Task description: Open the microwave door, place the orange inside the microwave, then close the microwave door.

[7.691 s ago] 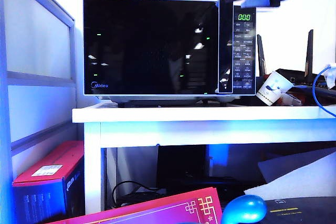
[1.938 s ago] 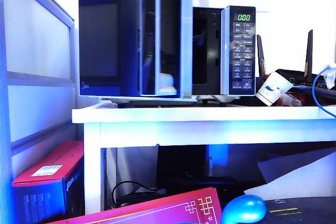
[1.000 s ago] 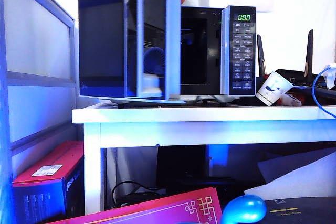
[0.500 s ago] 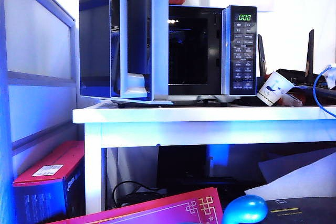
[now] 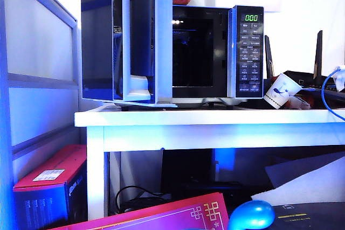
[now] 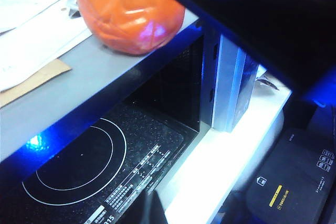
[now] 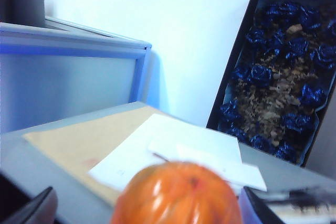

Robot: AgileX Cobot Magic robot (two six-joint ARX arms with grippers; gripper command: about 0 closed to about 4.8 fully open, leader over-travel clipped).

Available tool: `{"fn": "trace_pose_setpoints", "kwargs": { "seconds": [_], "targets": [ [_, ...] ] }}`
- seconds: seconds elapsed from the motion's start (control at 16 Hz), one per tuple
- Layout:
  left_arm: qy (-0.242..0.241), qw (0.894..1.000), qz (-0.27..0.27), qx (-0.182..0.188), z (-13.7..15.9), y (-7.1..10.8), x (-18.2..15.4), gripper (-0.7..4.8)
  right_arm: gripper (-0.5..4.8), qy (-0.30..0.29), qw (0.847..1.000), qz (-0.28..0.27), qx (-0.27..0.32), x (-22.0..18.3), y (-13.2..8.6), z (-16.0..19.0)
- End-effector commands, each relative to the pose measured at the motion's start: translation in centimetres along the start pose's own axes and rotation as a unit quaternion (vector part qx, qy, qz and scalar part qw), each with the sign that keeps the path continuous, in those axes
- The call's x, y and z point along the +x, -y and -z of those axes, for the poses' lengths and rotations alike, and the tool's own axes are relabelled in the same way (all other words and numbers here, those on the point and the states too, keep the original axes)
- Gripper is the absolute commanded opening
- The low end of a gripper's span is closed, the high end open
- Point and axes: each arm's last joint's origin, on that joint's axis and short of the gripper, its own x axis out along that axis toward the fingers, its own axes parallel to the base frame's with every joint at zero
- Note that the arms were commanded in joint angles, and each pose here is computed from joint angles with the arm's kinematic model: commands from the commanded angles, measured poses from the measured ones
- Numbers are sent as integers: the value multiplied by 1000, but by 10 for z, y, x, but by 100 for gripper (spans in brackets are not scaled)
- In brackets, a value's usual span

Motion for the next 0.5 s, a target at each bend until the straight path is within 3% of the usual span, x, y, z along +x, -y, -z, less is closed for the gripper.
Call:
{"fn": "trace_pose_setpoints", "kwargs": {
  "seconds": [0.06, 0.5],
  "targets": [
    [-49, 999, 9, -20, 16, 1, 7, -5, 479, 1, 1000, -11, -9, 12, 3, -3],
    [-54, 998, 10, -22, 17, 1, 7, -5, 479, -4, 1000, 7, -10, 28, 9, 17]
  ]
}}
